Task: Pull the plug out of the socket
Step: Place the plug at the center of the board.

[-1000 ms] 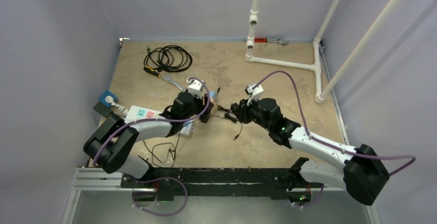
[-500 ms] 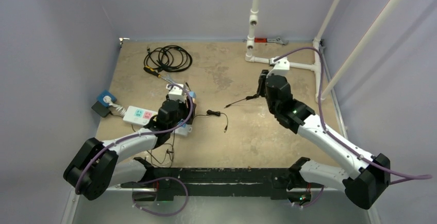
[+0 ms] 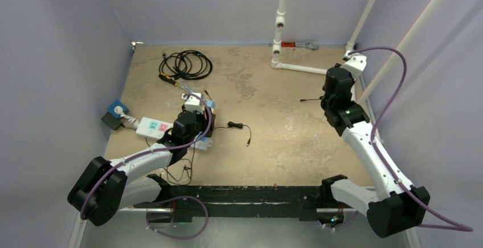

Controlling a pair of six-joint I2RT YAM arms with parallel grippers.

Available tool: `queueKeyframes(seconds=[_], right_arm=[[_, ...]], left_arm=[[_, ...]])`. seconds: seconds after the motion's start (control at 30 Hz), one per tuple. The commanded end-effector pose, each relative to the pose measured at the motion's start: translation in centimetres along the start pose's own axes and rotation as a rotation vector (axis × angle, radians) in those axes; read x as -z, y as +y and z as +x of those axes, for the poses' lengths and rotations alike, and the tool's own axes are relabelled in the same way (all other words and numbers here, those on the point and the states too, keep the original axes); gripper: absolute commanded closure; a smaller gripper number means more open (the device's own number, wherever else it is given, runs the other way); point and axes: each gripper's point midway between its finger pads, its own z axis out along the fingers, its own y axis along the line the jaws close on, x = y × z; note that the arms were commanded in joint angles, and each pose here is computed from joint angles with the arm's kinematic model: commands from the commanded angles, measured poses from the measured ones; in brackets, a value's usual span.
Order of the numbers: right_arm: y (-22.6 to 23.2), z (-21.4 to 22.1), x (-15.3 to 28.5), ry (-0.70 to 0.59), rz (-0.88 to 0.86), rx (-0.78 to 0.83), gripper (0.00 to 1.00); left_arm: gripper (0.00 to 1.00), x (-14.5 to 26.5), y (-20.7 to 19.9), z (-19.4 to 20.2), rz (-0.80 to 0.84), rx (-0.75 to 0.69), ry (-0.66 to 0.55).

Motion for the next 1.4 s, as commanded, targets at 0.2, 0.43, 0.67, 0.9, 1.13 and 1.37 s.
queueKeyframes(seconds=[0.2, 0.43, 0.67, 0.9, 1.13, 1.37], right_arm=[[1.5, 5.4, -4.3, 0.130, -0.117, -0.052, 1.00], [2.1, 9.8, -6.7, 0.226, -0.129, -0.063, 1.00], [1.9, 13.3, -8.5, 0.309, -0.116, -0.060, 0.99], [1.8, 16.1, -9.9, 0.366, -0.105, -0.052, 0.89], [1.9, 18.2, -10.8, 0.420, -0.093, -0.033, 0.65], [1.7, 18.7, -11.0, 0.443, -0.082, -0.024, 0.46]], left_arm=[[1.00, -0.1, -0.3, -2.5, 0.002, 0.025, -0.089], [1.00, -0.1, -0.3, -2.4, 0.004, 0.024, -0.084], [1.00, -0.1, -0.3, -2.5, 0.004, 0.024, -0.088], [1.00, -0.1, -0.2, -2.4, 0.001, 0.021, -0.084], [1.00, -0.2, -0.2, -2.4, 0.000, 0.020, -0.082], [1.00, -0.2, -0.3, -2.4, 0.003, 0.022, -0.081]])
